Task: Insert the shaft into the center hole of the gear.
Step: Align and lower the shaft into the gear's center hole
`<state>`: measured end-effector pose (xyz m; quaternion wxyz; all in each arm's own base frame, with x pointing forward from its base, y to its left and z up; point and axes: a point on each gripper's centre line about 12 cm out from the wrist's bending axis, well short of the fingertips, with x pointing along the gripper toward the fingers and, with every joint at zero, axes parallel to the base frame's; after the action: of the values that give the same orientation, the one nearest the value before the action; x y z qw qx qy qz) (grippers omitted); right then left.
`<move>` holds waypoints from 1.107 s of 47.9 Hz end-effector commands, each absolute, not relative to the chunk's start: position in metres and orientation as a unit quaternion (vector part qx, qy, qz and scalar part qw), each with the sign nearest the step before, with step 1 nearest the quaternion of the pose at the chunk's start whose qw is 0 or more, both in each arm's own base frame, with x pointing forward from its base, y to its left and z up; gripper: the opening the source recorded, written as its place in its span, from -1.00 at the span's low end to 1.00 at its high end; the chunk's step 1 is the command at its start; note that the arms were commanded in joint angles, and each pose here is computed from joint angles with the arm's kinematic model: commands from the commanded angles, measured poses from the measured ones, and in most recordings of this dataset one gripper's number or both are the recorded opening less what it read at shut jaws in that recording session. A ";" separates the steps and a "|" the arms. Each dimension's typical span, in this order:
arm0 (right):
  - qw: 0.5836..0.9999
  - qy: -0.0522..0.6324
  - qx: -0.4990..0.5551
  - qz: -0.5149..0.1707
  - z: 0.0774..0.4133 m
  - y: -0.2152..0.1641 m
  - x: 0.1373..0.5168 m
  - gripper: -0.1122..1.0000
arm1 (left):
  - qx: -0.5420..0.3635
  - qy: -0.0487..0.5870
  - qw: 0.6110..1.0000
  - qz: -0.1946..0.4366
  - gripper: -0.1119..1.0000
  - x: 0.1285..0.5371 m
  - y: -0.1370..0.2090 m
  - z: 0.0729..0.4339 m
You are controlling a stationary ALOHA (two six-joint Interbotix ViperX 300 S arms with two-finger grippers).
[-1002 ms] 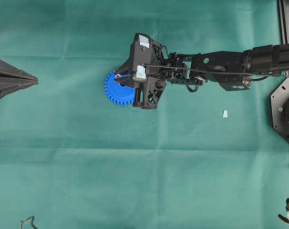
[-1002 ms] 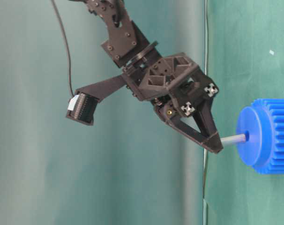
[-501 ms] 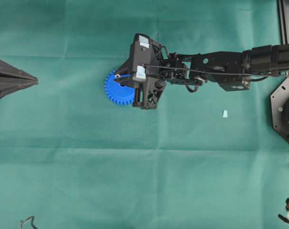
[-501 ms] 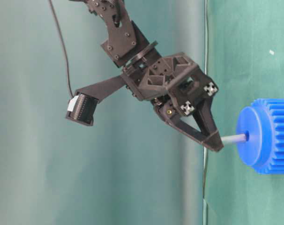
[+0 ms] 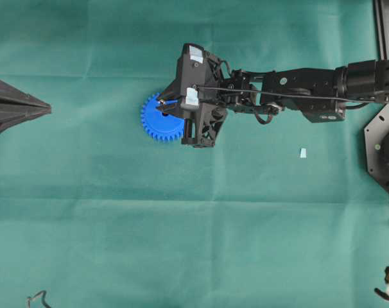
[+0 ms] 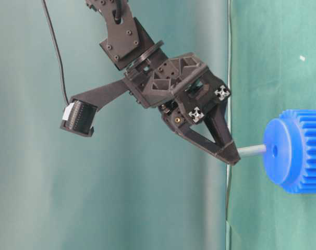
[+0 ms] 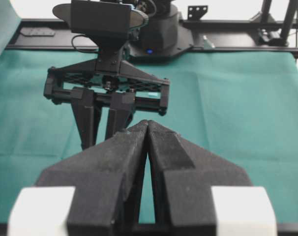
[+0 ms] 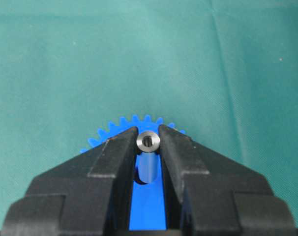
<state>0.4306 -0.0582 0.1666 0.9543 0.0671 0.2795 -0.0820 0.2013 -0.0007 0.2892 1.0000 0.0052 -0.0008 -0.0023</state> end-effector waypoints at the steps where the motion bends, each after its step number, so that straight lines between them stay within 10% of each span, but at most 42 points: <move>1: 0.962 0.254 0.067 -0.079 0.181 -0.056 0.434 -0.49 | 0.006 -0.012 1.000 -0.003 -0.80 0.204 -0.001 0.298; 53: 0.960 0.255 0.073 -0.090 0.142 -0.057 0.428 -0.49 | 0.006 -0.009 1.000 -0.003 -0.80 0.204 -0.001 0.297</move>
<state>0.4242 -0.0567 0.1320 0.9545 0.0742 0.2745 -0.0902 0.2012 -0.0007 0.2882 1.0000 0.0052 0.0015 -0.0023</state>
